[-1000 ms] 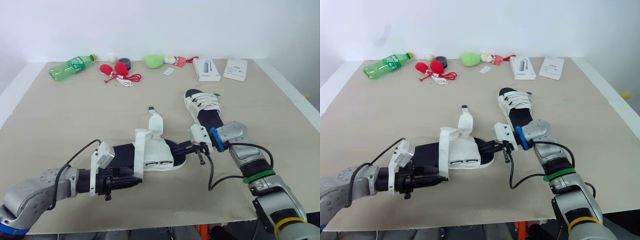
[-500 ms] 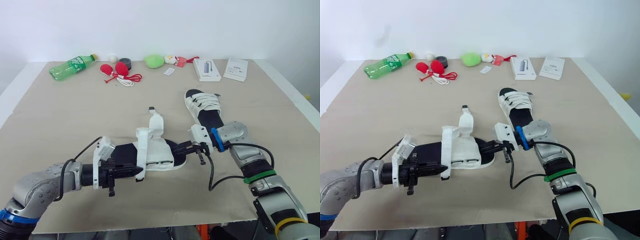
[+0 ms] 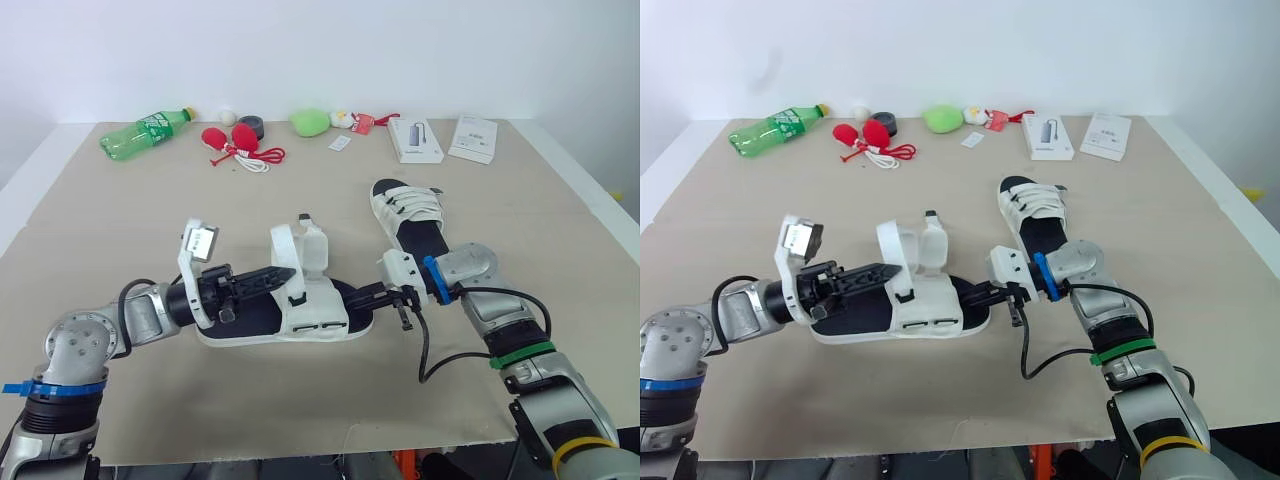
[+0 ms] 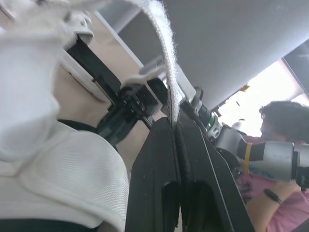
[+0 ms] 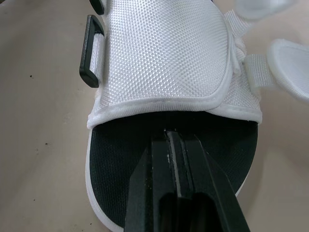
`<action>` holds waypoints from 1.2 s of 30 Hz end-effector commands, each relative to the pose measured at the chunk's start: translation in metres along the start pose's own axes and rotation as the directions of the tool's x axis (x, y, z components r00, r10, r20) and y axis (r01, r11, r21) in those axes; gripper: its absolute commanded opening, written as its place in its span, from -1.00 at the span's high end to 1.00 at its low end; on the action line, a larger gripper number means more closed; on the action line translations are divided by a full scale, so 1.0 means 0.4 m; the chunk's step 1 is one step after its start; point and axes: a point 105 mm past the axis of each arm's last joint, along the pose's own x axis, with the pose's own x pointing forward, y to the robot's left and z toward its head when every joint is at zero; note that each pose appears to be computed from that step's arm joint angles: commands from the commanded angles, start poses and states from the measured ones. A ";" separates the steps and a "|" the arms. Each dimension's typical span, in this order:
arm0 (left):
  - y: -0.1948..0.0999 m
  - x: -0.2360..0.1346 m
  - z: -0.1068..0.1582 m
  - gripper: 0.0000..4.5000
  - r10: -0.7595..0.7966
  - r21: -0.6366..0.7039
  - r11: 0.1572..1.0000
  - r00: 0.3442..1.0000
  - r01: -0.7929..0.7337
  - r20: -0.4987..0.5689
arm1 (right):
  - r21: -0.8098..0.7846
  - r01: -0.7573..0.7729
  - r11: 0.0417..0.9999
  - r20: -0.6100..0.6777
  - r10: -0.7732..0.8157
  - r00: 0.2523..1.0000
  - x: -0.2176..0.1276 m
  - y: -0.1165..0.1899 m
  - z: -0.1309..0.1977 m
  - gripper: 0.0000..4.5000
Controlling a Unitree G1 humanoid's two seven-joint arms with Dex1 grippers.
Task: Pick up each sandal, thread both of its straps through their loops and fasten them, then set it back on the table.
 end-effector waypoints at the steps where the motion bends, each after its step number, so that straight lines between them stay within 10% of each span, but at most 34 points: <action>1: -0.007 0.006 -0.015 0.98 -0.014 0.000 1.000 0.999 0.015 -0.034 | 0.003 0.011 1.000 -0.026 -0.011 1.000 -0.011 0.004 -0.007 1.00; 36: 0.033 0.000 -0.033 0.98 0.063 0.047 0.997 0.994 -0.059 -0.091 | 0.010 0.013 1.000 -0.023 -0.013 1.000 -0.005 0.007 -0.005 1.00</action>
